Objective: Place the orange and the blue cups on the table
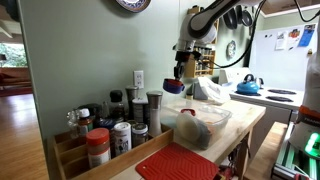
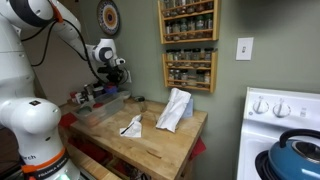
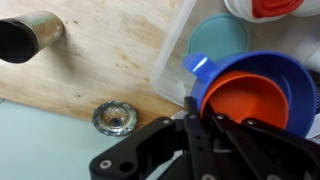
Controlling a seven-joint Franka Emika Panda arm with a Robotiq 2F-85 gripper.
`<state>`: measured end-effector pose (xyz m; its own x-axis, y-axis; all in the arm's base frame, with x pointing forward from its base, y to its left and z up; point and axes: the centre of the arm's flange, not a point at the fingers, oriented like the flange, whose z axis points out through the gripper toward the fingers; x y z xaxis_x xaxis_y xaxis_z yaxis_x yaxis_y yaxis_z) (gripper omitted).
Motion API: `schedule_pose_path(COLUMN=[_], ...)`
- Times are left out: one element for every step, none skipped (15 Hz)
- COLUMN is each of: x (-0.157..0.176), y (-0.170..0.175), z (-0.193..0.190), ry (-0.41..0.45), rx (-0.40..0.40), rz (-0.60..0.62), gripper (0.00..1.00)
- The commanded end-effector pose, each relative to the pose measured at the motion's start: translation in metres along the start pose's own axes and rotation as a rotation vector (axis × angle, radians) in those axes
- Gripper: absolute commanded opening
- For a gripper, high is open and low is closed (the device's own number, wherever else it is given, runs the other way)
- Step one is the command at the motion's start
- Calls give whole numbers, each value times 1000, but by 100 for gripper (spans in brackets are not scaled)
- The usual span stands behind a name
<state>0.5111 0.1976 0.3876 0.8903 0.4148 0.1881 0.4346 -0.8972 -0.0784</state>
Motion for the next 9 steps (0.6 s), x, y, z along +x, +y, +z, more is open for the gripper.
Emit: schedule_pose_path(x=[-3,-6,-12,-21,-28,-38,-46,-55,-64], y=[23,34,46,60,72,83,90,97,102], z=[-20,-25,-28,-30,-30,-28,-25,-18,-10], ry=[27,33,34,24,16,-7,-28,-57,-88], rx=[-92,-121,-143,-161,-179,-199,-213,-221,-233], rz=[-9,-6,-9,-6,-2,0,-4,-6,-7], gripper=[2,2,2,2,2,2,2,2,2])
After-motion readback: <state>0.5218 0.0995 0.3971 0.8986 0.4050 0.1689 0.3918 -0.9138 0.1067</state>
